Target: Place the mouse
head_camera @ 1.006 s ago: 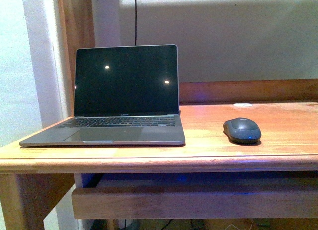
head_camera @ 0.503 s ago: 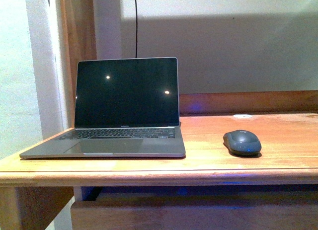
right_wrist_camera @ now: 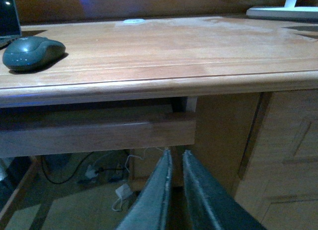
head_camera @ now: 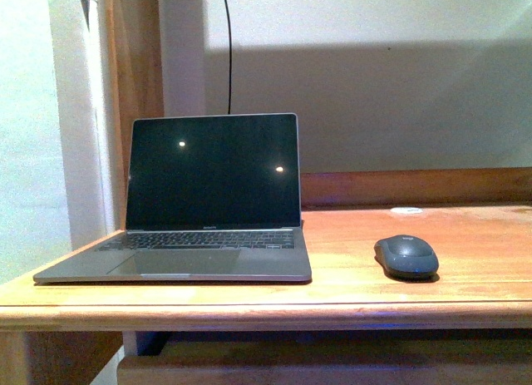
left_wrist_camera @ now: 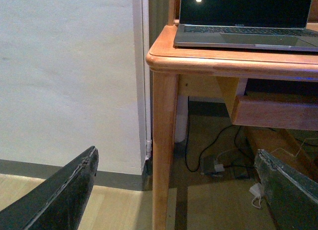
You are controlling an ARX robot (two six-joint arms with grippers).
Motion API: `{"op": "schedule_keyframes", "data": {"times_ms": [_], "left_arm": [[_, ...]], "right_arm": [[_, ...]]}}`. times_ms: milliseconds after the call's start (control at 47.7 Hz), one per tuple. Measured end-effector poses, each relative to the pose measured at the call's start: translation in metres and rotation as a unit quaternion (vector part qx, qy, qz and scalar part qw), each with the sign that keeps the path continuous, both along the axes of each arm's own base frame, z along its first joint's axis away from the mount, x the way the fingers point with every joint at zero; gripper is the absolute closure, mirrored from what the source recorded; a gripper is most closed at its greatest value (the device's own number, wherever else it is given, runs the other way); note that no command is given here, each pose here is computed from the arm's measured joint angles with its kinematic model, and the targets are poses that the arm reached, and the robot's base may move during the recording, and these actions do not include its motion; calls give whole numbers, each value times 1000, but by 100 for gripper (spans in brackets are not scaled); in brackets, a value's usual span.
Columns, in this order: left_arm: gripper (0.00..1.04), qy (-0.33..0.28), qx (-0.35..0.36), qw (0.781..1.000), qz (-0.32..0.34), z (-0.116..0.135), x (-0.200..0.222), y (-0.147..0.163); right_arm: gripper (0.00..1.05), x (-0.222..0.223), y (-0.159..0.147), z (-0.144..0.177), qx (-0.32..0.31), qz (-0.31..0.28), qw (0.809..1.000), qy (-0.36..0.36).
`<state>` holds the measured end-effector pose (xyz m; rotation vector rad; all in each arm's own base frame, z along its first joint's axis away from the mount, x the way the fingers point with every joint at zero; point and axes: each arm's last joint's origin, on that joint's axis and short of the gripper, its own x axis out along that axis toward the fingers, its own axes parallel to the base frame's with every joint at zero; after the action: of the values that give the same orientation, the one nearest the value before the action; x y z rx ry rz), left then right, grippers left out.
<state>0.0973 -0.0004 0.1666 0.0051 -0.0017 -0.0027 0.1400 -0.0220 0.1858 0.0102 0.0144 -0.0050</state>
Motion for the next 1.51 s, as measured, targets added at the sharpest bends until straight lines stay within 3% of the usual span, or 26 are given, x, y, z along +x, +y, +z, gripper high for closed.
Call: {"op": "schedule_keyframes", "data": {"times_ms": [63,356,1446,1509], "left_arm": [[8,0,0,1000,0,0,0,0],[8,0,0,1000,0,0,0,0],[8,0,0,1000,-1,0,0,0],[8,0,0,1000,-1,0,0,0]], "right_arm": [[102,-3,3,-1,-3,0,1000,-4],[102,-16,21,-11,-4,5,1000,-4],[102,-43,22,-17,-4,2,1000,-13],[94,-43,22,-17,-4,2,1000,-13]]}}
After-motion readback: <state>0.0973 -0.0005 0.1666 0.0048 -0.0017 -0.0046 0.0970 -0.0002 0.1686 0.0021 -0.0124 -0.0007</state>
